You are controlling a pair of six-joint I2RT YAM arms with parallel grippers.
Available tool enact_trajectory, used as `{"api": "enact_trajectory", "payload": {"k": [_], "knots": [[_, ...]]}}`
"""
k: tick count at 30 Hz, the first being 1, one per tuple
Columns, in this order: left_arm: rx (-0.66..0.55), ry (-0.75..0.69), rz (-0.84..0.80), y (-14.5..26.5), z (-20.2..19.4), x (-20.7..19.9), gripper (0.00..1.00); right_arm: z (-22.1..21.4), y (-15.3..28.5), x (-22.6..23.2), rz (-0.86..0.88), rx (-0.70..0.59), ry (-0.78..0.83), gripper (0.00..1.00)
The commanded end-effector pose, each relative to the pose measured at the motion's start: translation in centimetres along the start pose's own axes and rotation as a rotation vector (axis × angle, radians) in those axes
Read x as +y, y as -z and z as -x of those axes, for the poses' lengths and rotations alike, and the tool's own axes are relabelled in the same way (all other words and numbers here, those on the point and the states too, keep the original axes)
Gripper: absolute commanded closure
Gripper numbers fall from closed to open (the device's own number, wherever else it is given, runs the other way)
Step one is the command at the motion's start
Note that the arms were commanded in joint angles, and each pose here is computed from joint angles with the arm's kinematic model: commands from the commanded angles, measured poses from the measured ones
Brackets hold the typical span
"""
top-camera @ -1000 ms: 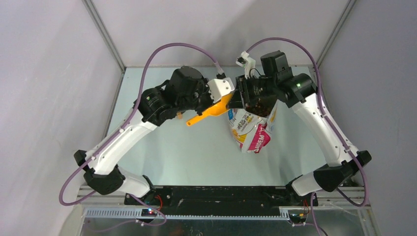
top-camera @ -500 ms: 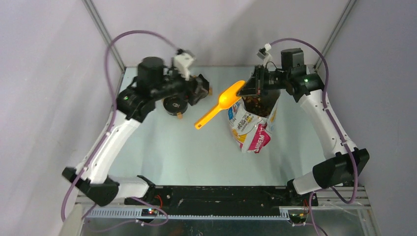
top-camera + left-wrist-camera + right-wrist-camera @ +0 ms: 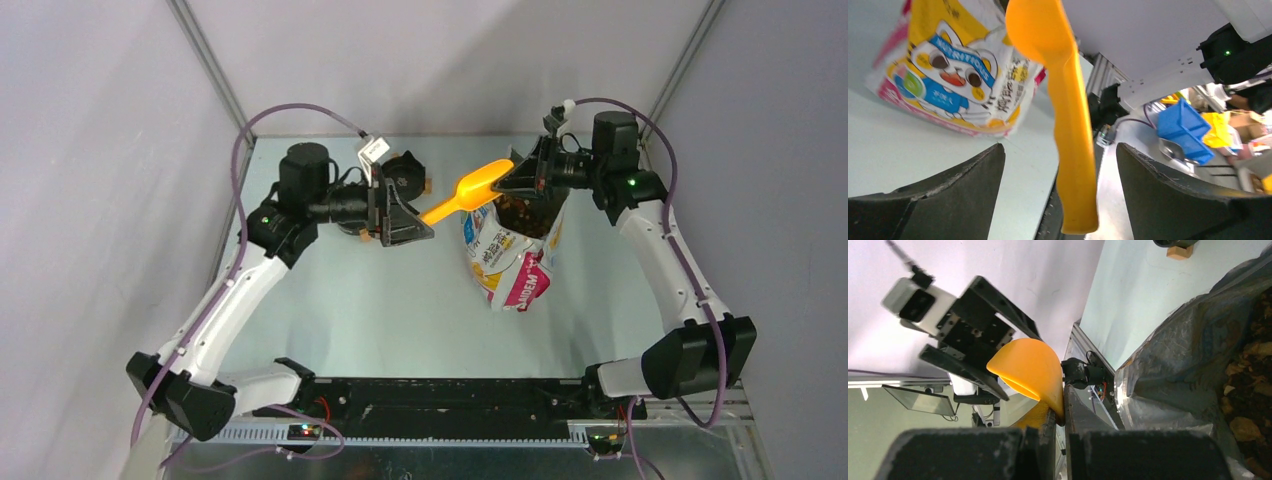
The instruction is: Serve the pet food
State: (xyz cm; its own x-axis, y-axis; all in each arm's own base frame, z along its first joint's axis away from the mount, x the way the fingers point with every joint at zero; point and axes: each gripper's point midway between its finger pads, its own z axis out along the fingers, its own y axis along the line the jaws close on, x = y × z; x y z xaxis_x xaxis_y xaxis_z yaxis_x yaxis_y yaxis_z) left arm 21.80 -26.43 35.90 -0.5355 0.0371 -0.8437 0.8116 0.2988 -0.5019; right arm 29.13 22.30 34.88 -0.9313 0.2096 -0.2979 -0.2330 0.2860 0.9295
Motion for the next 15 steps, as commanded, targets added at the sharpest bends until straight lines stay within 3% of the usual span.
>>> {"api": "enact_trajectory", "payload": {"k": [1, 2, 9, 12, 15], "knots": [[0.007, 0.062, -0.114, 0.0, 0.1, -1.9, 0.14, 0.1, 0.9, 2.0, 0.028, -0.037, 0.062, 1.0], [0.011, 0.066, -0.122, 0.0, 0.1, -2.0, 0.15, 0.1, 1.0, 1.9, 0.024, -0.04, 0.07, 1.0], [0.016, 0.064, -0.184, -0.2, 0.1, -2.6, 0.52, -0.1, 1.2, 0.9, -0.035, -0.067, 0.107, 1.0], [0.022, 0.067, -0.199, -0.2, -0.1, -2.8, 0.76, -0.4, 1.1, 0.2, -0.06, -0.072, 0.107, 1.0], [0.034, 0.069, -0.195, -0.2, -0.5, -2.6, 0.92, -0.6, 1.2, -0.2, -0.068, -0.073, 0.111, 1.0]]}}
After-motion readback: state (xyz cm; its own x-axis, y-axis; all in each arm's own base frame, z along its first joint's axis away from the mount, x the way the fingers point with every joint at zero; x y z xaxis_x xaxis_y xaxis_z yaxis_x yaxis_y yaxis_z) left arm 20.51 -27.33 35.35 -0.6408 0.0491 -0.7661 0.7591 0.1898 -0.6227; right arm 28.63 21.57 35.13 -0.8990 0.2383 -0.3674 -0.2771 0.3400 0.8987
